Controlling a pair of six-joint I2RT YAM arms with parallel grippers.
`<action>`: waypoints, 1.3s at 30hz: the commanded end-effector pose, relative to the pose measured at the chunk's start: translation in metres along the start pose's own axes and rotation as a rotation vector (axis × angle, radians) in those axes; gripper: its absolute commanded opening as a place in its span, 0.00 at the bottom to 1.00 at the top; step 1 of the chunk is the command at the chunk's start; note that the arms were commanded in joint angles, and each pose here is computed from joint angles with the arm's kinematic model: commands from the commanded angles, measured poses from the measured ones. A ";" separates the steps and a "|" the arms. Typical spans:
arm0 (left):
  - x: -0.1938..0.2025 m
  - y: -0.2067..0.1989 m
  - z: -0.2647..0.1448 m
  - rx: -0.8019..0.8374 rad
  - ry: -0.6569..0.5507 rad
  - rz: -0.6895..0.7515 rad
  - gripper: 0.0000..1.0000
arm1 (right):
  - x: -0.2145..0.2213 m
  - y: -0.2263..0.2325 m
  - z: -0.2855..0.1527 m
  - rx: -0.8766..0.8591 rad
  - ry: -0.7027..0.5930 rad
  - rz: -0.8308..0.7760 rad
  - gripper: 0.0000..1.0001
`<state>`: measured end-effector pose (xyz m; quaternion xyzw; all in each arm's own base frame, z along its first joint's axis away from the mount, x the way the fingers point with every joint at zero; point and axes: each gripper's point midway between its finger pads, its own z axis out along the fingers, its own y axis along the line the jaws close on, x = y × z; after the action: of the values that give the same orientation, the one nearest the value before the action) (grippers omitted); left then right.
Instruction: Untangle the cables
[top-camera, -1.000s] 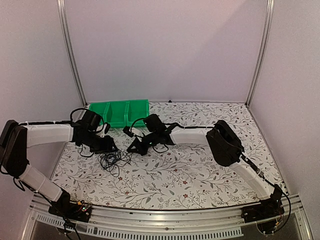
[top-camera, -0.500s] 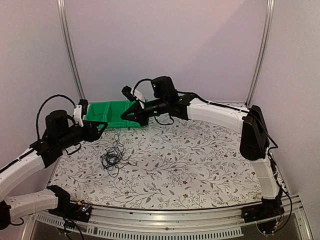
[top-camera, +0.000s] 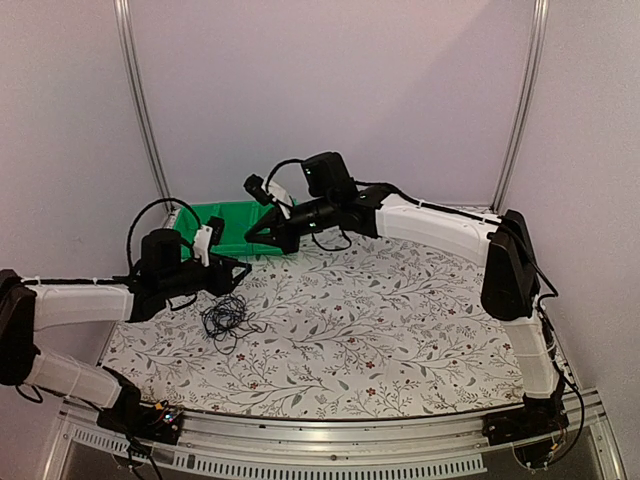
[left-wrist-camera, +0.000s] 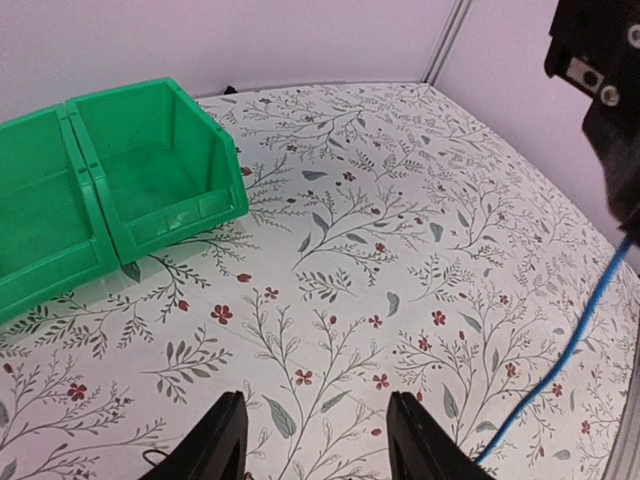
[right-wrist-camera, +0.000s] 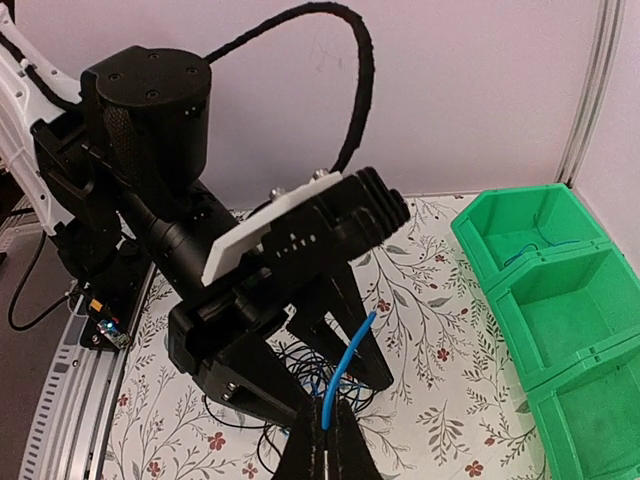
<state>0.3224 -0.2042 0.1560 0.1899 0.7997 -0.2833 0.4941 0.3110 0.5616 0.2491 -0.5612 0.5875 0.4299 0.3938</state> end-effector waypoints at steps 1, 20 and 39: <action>0.018 0.002 0.023 -0.006 0.011 -0.006 0.45 | -0.049 0.010 -0.027 0.030 -0.066 -0.064 0.00; 0.142 0.029 0.045 -0.129 0.290 -0.115 0.25 | -0.260 0.053 -0.186 0.313 -0.441 -0.434 0.00; 0.149 0.032 0.038 -0.179 0.328 -0.118 0.26 | -0.334 0.084 -0.288 0.527 -0.646 -0.588 0.00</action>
<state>0.3165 -0.2094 0.0132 0.1445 0.8821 -0.2285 0.3857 0.2608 0.4279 0.6254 -0.4556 0.3643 0.3108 0.7503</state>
